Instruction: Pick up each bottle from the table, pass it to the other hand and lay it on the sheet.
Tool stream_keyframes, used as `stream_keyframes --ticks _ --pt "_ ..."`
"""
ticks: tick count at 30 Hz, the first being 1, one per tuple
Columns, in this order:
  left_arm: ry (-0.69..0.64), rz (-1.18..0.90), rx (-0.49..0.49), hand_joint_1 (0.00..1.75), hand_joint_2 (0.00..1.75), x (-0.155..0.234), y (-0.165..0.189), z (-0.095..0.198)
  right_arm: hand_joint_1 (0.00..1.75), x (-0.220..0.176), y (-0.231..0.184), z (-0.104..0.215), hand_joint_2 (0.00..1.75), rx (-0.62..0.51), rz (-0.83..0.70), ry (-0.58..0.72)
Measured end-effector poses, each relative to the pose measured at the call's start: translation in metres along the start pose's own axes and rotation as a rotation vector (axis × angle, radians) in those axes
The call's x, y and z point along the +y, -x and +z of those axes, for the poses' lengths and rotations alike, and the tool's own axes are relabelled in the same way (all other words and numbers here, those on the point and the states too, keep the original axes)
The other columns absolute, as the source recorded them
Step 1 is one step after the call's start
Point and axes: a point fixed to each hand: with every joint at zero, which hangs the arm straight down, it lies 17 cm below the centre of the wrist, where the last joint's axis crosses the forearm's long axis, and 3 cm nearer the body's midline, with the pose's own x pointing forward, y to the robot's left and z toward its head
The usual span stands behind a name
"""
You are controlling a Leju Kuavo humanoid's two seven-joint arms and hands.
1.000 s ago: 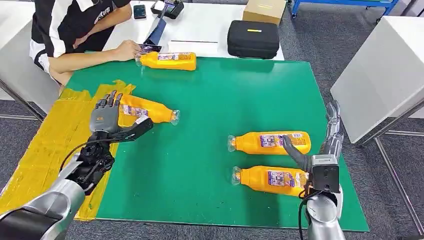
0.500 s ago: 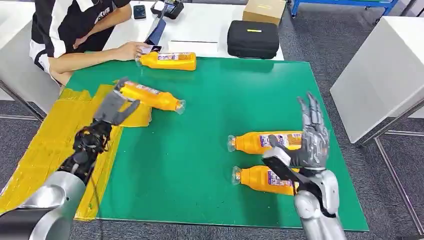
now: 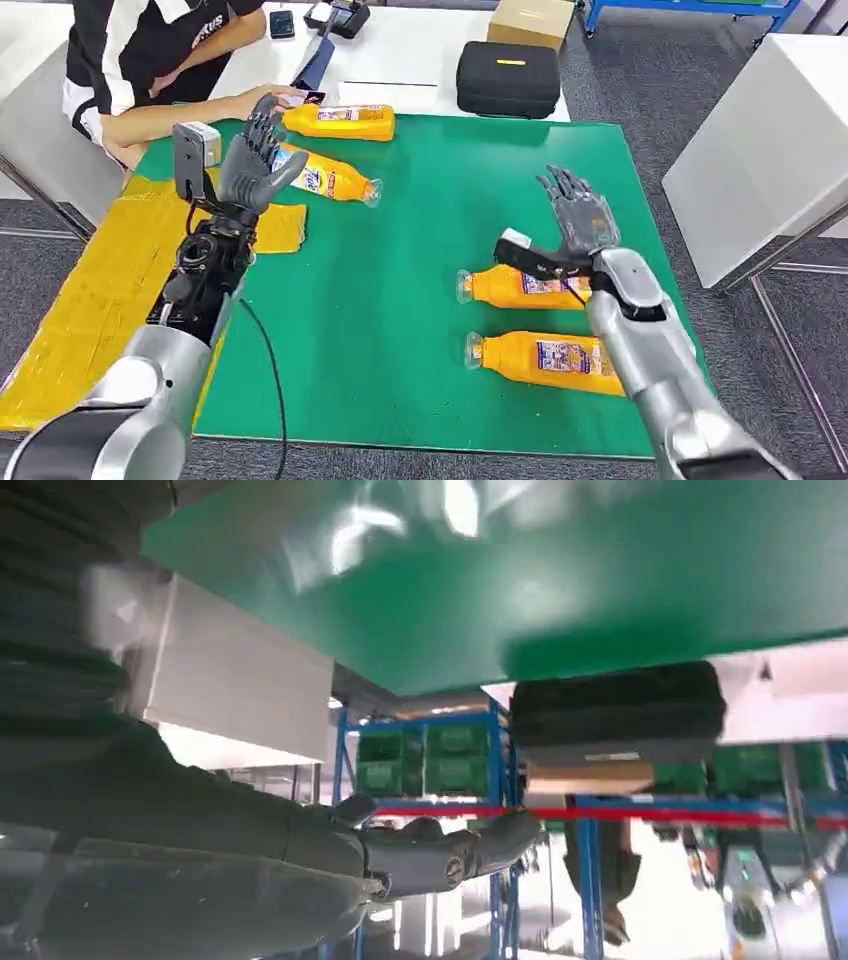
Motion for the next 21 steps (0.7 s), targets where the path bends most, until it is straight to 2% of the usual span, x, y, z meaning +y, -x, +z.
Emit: stream_keyframes --ticks 5,11,16,21 --pt "-0.014 0.007 -0.026 0.0 1.75 -0.011 -0.008 -0.004 0.0 0.008 0.002 -0.01 1.75 -0.002 -0.021 -0.067" --pt "-0.015 0.015 -0.037 0.0 1.75 -0.017 -0.009 -0.003 0.0 0.031 -0.005 -0.006 1.75 -0.035 -0.073 -0.143" --pt "-0.01 0.025 -0.041 0.0 1.75 -0.021 -0.009 -0.003 0.0 0.043 -0.025 0.002 1.75 -0.15 -0.181 -0.203" --pt "-0.007 0.024 -0.04 0.0 1.75 -0.022 -0.008 -0.002 0.0 0.047 -0.03 0.009 1.75 -0.202 -0.237 -0.231"
